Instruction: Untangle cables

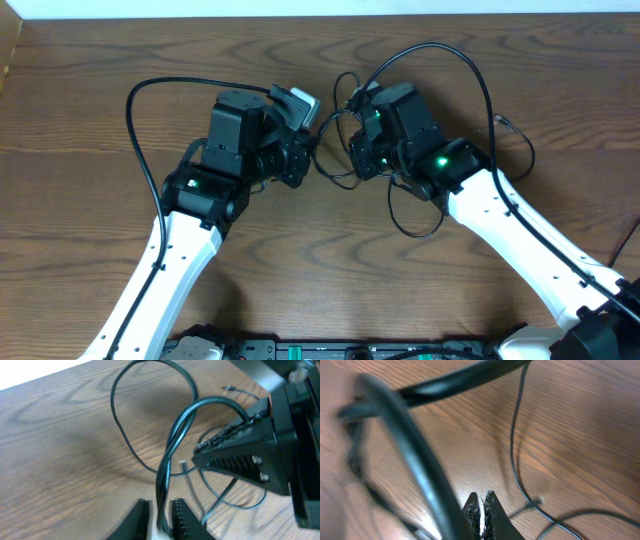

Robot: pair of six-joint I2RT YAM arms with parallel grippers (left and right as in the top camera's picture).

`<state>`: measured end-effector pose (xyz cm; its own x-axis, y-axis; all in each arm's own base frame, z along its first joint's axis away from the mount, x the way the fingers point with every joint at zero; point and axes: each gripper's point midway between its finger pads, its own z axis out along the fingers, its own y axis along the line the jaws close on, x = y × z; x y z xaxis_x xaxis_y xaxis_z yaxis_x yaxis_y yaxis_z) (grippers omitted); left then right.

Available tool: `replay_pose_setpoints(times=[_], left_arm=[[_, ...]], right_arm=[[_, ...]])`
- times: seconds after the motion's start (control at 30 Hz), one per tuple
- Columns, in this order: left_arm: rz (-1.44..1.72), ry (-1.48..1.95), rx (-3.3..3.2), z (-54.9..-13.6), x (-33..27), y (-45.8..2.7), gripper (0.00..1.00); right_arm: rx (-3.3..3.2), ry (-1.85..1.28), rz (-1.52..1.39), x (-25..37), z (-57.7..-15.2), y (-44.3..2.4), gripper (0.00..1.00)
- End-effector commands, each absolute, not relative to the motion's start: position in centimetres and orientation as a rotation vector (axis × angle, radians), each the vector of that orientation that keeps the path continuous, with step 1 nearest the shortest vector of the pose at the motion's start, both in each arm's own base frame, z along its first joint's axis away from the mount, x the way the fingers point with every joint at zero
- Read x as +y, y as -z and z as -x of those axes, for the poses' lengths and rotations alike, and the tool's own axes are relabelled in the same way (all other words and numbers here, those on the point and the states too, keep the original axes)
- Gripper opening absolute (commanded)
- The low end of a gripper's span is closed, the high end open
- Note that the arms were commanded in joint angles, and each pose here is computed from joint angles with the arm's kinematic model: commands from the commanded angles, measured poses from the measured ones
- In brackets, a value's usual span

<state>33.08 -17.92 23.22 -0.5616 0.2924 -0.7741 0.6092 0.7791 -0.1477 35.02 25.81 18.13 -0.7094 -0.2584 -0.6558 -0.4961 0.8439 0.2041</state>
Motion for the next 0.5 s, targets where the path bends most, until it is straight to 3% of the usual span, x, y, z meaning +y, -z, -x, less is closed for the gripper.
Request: replay_pose_setpoints(times=[0.0, 0.47], left_arm=[[-0.674, 0.525, 2.194, -33.0, -18.0, -23.1, 0.24], [-0.674, 0.526, 2.194, -33.0, -18.0, -23.1, 0.24]], right_arm=[[2.360, -0.367, 0.488, 24.1, -35.7, -19.2, 0.01], [2.179, -0.322, 0.381, 20.7, -34.5, -26.9, 0.01]])
